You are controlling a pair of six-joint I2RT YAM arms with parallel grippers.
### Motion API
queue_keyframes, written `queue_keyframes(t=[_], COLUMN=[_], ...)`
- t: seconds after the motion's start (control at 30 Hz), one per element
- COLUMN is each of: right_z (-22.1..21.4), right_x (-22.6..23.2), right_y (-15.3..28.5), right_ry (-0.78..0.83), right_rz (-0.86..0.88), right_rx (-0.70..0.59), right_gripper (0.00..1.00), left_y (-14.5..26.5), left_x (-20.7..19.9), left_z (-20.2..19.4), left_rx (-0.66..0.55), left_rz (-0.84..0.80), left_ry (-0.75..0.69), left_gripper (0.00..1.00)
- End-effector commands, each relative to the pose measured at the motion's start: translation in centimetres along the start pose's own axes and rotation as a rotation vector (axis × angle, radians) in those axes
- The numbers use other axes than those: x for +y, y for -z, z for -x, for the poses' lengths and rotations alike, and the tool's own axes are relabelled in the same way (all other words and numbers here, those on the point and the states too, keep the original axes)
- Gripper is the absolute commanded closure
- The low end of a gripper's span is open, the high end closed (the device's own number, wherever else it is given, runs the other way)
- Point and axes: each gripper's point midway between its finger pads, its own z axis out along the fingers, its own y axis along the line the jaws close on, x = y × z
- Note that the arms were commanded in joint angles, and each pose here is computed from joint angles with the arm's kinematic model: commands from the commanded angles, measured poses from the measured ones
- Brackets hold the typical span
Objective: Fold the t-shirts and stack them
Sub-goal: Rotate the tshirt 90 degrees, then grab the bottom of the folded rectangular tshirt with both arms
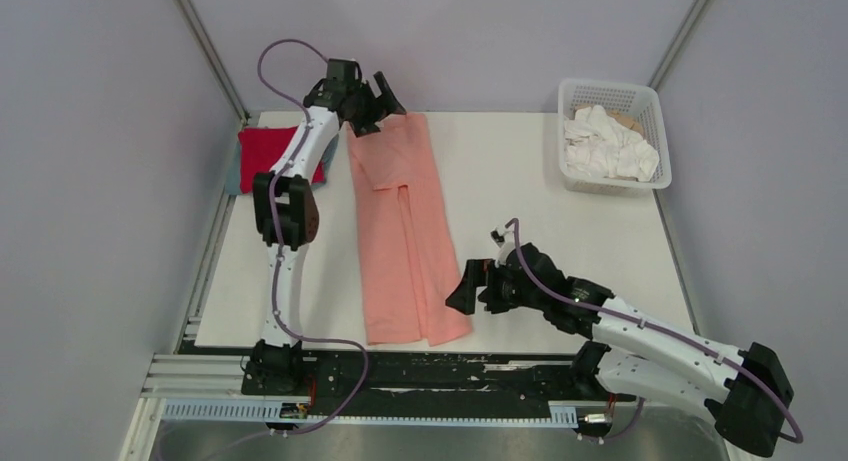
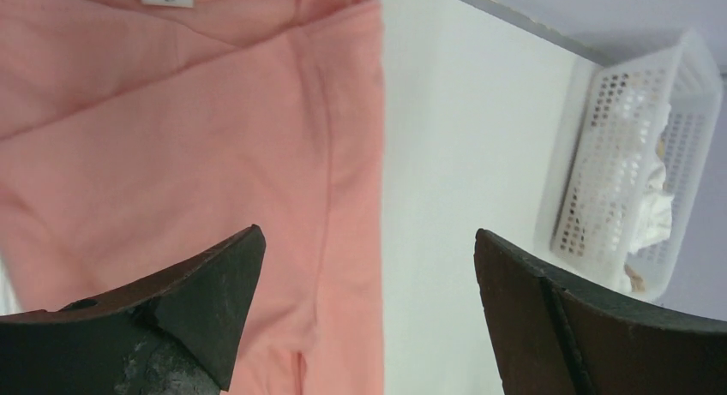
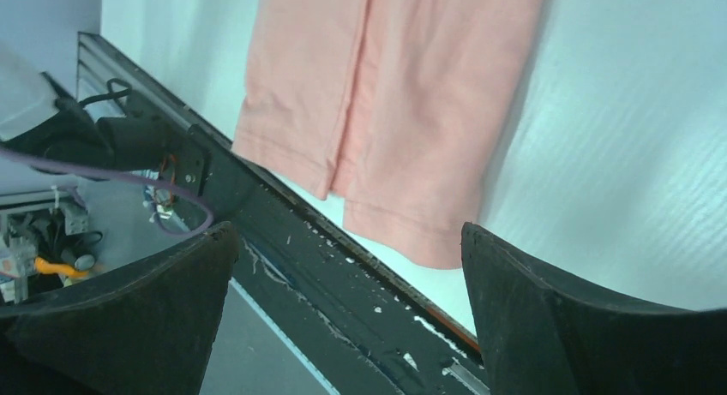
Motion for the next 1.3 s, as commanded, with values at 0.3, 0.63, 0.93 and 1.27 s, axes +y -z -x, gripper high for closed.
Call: queue_keyframes(t=[0.3, 0.63, 0.93, 1.27], right_z=[-1.3, -3.5, -6.2, -7.5], right_x=[-4.2, -6.1, -6.8, -6.2], right_y=[-2.5, -3.1, -3.6, -4.2], right_ry=[-0.062, -0.073, -0.103, -0.128], right_rz=[-0.186, -0.229, -0.203, -0.161], right_rx=[0.077, 0.143, 0.226, 0.283], right_gripper=[0.09, 0.36, 0.44, 0.60], left_y=[22.4, 26.6, 27.1, 26.8], left_x=[1.8, 9.8, 14.0, 14.6], left_z=[-22.3, -37.4, -42.3, -43.6], left_rx=[-0.095, 0.187, 0.282, 0.310], left_rz=[0.178, 0.256, 0.312, 0.282], left_ry=[-0.153, -0.059, 0.029, 0.061], left_gripper=[0.00, 0.09, 0.27, 0.61])
